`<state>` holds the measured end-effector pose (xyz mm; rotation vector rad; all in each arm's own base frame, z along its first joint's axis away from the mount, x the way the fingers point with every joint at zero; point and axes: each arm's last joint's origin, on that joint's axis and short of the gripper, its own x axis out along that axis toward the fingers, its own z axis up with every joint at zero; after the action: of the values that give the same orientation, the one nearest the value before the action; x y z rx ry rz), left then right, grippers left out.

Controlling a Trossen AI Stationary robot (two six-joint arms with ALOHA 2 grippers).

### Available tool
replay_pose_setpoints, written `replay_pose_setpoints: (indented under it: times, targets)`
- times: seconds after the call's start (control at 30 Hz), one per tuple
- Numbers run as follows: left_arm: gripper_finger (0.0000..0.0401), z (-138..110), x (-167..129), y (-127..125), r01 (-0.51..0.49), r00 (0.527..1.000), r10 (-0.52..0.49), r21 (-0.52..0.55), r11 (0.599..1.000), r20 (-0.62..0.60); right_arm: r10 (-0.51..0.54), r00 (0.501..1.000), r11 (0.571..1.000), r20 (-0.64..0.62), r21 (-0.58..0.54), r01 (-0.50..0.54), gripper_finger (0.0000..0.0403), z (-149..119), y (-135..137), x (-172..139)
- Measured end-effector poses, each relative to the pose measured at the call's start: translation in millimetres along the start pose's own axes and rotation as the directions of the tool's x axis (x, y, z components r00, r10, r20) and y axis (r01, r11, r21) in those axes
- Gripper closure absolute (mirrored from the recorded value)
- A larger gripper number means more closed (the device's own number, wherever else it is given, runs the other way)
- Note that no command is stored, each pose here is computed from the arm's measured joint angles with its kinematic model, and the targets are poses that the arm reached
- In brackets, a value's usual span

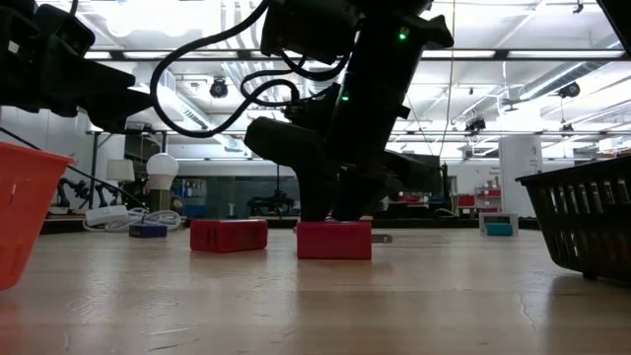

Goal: Pick & Place Office items
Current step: Put the purple charger adapter into the black bin

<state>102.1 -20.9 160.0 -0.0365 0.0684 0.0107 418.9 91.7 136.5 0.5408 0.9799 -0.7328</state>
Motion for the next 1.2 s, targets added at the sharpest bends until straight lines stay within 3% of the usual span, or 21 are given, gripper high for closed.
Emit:
replay_pose_setpoints:
  times: [0.4,0.8,1.2]
  targets:
    - [0.0149,0.0,0.0,0.0,0.0,1.0,0.0,0.0,1.0,0.0,-0.005,1.0,0.999,0.029,-0.038,0.006,0.0264,12.4,-7.7,-34.1]
    - [0.0149,-0.1,0.1,0.0,0.0,1.0,0.0,0.0,1.0,-0.001,0.01,1.0,0.997,0.013,-0.082,-0.009,0.0264,17.0,-25.4,-101.4]
    - [0.0149,-0.7,0.5,-0.1,0.0,1.0,0.0,0.002,1.0,-0.008,0.092,0.968,0.984,-0.232,-0.125,-0.123,0.0264,-24.7,-30.8,-160.4]
